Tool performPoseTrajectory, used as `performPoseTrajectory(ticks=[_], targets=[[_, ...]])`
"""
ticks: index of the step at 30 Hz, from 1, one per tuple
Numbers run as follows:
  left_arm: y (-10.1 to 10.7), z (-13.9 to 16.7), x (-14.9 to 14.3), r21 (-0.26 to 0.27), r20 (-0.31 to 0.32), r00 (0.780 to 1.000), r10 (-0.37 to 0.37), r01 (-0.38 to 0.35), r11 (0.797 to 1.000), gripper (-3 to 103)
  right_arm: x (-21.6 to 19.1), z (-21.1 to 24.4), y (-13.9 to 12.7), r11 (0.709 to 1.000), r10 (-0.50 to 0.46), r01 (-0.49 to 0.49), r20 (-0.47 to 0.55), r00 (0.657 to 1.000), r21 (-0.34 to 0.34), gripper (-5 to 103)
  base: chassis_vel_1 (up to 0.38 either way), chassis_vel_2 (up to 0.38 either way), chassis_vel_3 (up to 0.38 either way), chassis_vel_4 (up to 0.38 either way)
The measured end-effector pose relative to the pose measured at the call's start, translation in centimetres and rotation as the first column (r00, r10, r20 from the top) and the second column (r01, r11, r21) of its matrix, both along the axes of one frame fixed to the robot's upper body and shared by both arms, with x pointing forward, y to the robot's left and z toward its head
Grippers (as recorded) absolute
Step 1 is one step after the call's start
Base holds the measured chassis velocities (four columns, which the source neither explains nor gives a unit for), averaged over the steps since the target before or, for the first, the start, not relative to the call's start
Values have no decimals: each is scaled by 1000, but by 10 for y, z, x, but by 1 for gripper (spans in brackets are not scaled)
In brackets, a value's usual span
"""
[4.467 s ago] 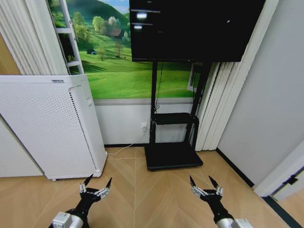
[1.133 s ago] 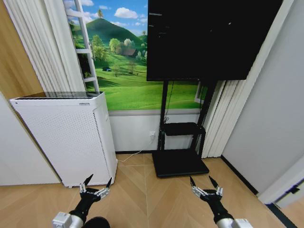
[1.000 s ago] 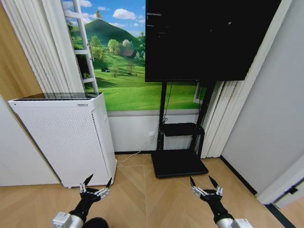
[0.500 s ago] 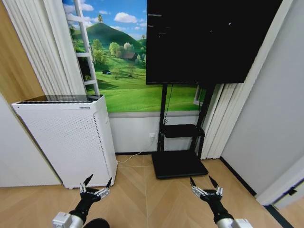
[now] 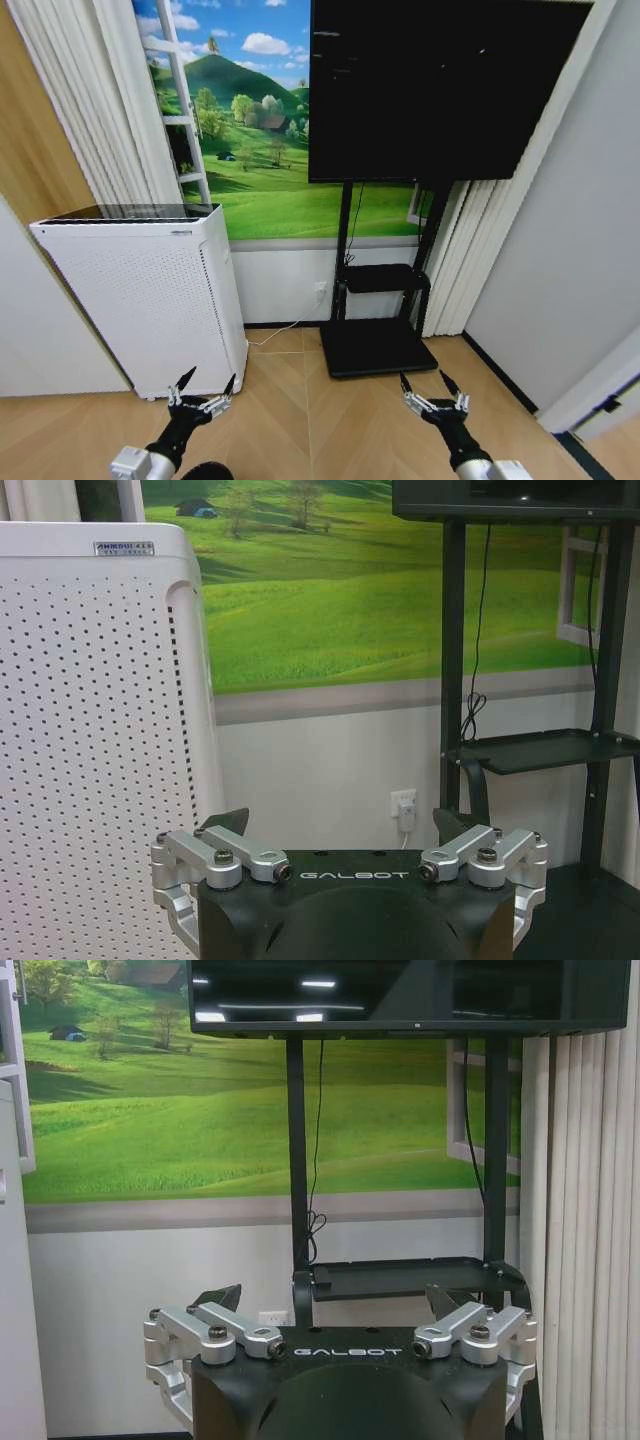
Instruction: Pick up the trash bin and place the garbage on the floor into it.
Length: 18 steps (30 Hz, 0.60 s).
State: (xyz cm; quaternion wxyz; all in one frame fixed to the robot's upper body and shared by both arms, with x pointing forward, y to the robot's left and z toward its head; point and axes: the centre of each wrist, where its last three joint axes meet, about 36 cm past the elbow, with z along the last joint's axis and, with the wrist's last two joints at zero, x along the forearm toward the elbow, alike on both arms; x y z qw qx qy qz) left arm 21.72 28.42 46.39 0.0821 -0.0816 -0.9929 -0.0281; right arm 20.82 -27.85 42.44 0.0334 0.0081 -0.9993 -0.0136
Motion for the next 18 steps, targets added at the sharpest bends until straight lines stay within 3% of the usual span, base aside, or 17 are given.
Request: performPoseTrajectory(ticks=[18], targets=[[0, 0, 0, 0, 0, 1000, 0, 0, 1000, 100, 0, 0, 0, 1000, 0, 0, 0, 1000, 0, 100, 0, 0, 0, 0]])
